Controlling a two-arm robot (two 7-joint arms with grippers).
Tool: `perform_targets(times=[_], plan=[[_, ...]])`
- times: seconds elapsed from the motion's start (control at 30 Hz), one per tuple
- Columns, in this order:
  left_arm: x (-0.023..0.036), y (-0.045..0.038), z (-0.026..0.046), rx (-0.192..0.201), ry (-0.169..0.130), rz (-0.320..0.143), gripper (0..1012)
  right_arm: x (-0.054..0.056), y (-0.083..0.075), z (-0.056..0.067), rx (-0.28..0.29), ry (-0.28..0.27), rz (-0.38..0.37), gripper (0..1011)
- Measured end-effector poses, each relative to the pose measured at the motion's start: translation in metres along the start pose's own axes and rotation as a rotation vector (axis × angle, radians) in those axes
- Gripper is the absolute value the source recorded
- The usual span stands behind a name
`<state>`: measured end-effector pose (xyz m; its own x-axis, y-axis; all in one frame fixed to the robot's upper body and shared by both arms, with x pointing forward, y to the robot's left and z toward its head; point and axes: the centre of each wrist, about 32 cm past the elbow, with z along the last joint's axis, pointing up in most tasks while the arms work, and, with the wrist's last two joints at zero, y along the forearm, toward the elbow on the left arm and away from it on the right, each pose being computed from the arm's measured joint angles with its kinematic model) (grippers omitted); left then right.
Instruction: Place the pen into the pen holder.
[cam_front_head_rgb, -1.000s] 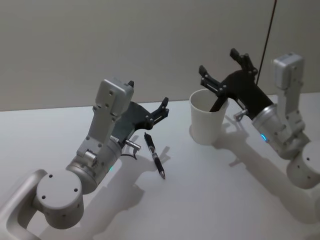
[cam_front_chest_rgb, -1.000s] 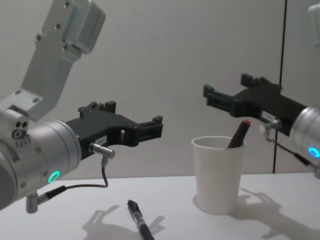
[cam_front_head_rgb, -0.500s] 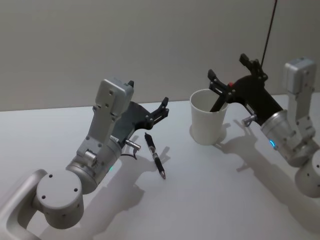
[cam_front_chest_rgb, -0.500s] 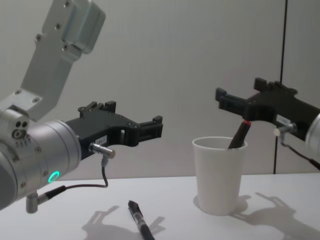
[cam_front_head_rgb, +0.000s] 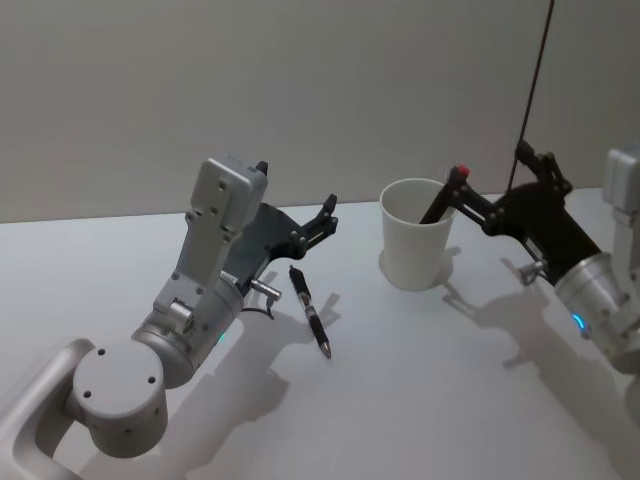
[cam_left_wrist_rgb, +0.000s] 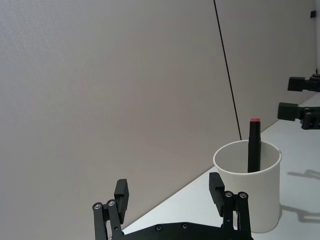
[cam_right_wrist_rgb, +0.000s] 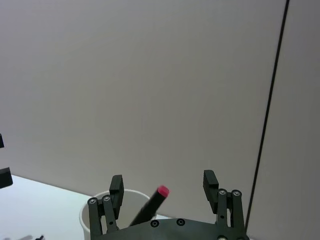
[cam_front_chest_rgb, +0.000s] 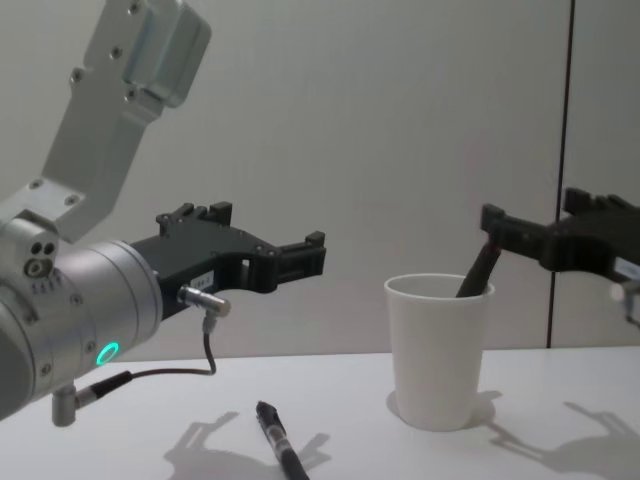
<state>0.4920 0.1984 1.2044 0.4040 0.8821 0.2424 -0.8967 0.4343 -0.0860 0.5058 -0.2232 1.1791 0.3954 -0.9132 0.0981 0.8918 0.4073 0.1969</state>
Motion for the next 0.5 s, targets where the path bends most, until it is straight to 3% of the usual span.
perform_targets(times=[0.5], plan=[[0.0, 0.0, 0.0, 0.0, 0.0, 0.0, 1001, -0.006, -0.041, 0.014, -0.095, 0.033, -0.056, 1001]])
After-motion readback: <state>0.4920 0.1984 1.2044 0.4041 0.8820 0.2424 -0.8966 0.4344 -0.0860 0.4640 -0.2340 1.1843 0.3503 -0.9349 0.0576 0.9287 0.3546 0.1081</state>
